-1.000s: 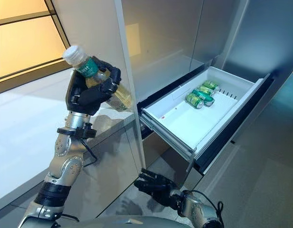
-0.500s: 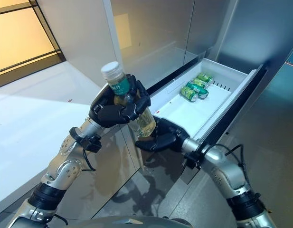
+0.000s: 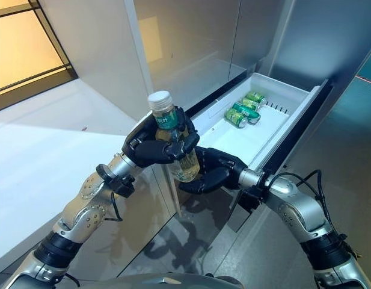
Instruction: Put drinks into fridge and close the fridge
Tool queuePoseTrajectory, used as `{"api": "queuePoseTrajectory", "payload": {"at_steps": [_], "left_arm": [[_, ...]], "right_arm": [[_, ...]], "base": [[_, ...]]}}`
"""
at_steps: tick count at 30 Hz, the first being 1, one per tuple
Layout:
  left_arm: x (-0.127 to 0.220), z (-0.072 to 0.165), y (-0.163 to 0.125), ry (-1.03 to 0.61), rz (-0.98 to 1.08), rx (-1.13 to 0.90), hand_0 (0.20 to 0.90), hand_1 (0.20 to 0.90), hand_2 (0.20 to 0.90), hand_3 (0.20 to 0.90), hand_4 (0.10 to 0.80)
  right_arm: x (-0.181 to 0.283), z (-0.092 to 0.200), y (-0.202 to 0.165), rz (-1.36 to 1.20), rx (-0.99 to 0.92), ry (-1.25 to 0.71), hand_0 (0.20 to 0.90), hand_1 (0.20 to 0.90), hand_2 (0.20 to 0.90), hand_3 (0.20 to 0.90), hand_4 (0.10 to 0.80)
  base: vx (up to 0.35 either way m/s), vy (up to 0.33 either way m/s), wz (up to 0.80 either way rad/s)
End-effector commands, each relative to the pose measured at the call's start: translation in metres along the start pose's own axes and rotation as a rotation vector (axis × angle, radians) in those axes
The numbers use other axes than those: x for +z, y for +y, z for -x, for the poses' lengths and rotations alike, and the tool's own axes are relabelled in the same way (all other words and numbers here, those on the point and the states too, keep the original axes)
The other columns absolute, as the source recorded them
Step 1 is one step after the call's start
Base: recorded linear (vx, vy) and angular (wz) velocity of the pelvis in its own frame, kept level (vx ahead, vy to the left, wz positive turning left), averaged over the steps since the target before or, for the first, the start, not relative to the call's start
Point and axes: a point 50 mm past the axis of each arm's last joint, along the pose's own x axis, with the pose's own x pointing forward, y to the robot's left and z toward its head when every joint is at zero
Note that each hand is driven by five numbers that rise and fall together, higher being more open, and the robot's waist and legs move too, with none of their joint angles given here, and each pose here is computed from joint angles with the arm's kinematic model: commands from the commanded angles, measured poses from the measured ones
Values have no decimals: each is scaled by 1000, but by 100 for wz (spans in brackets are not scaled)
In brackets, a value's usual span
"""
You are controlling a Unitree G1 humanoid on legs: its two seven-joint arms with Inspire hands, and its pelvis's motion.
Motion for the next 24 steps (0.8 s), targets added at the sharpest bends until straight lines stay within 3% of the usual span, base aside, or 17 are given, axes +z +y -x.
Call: {"api": "queuePoseTrajectory", "payload": {"at_steps": [1,17,24], "left_arm": [[50,-32,3,-270,-207,-47,300,300,300,200,100],[38,-35,15,-189,-262,24,300,300,300,200,100],[28,-34,17,-169,-210,32,300,300,300,200,100]], "right_arm": [[67,-8,34,181,270,-237,900,900,900,900,800],[84,-9,37,321,293,-254,900,900,900,900,800],[94,-10,36,236,263,-351,900,900,900,900,800]], "base": [[0,0,0],[-5,1,-3],[0,0,0]]}}
